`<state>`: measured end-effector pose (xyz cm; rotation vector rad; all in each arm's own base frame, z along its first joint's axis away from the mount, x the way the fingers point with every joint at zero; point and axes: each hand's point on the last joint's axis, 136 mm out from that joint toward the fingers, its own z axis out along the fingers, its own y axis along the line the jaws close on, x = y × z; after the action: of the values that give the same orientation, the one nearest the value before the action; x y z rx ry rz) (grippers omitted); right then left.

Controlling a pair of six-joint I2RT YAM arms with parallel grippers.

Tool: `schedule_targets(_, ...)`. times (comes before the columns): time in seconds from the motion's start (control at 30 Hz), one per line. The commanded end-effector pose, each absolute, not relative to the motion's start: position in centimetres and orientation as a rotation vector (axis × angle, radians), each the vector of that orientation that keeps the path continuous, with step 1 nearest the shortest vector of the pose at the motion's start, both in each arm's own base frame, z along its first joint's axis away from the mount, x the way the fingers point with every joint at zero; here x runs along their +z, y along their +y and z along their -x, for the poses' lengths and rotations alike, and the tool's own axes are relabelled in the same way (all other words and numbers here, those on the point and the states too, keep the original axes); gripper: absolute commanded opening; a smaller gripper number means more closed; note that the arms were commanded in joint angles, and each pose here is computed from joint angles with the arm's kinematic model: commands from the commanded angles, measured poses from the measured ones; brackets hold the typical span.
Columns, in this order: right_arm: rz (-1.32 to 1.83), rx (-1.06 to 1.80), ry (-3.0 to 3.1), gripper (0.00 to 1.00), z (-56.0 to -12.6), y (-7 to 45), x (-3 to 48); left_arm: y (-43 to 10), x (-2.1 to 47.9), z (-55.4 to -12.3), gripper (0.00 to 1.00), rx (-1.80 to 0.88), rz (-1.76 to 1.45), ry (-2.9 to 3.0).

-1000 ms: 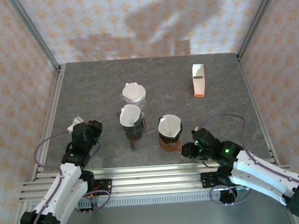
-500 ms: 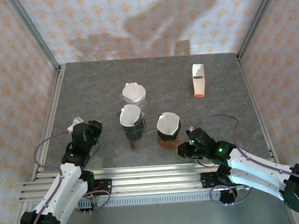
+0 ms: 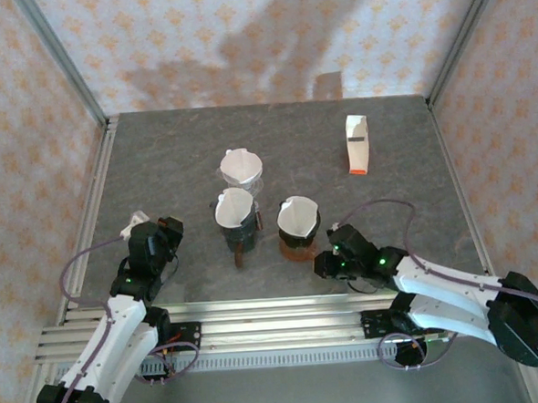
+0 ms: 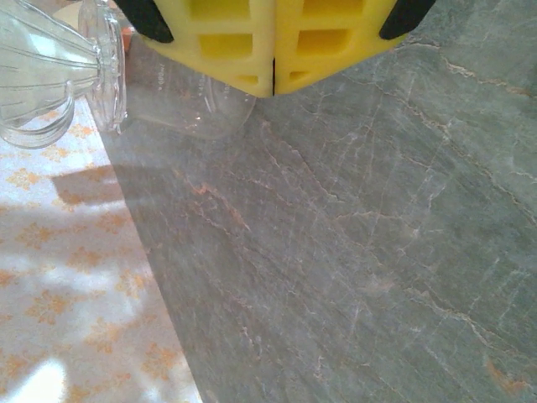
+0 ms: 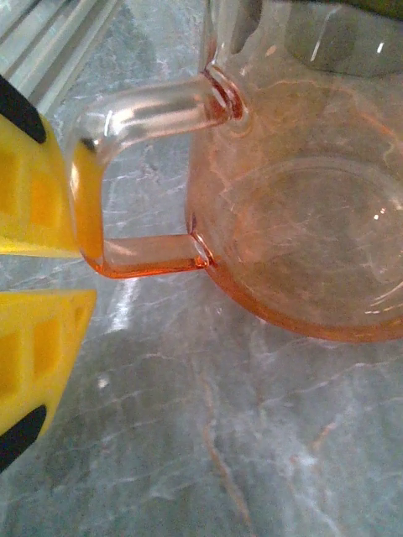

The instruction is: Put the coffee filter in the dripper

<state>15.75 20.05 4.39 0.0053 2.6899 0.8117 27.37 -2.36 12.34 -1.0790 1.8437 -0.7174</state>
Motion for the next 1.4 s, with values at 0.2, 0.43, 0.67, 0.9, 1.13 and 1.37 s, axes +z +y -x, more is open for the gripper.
schedule_targets(0.2, 0.029, 0.82, 2.564, 0.15, -20.1, 22.2, 6.8, -1.8, 12.3, -27.1, 0.0, -0.683, 1.094, 1.844)
schedule_targets(0.43, 0.038, 0.805, 2.561, 0.14, -21.9, 23.0, 6.8, -1.7, 12.2, -27.1, 0.0, -0.676, 1.096, 1.845)
schedule_targets(0.67, 0.027, 0.792, 2.569, 0.15, -22.7, 23.0, 6.6, -1.7, 12.2, -27.1, 0.0, -0.668, 1.095, 1.849)
schedule_targets(0.9, -0.001, 0.746, 2.599, 0.31, -21.0, 21.1, 6.3, -1.6, 12.5, -27.2, 0.04, -0.649, 1.077, 1.863)
schedule_targets(1.13, -0.057, 0.547, 2.542, 0.59, -19.8, 16.1, 7.9, -0.4, 14.1, -27.5, 0.34, -0.554, 1.073, 1.849)
schedule_targets(1.37, -0.107, 0.388, 2.43, 0.99, -21.8, 13.8, 12.0, 3.1, 18.4, -28.7, 0.95, -0.285, 1.044, 1.78)
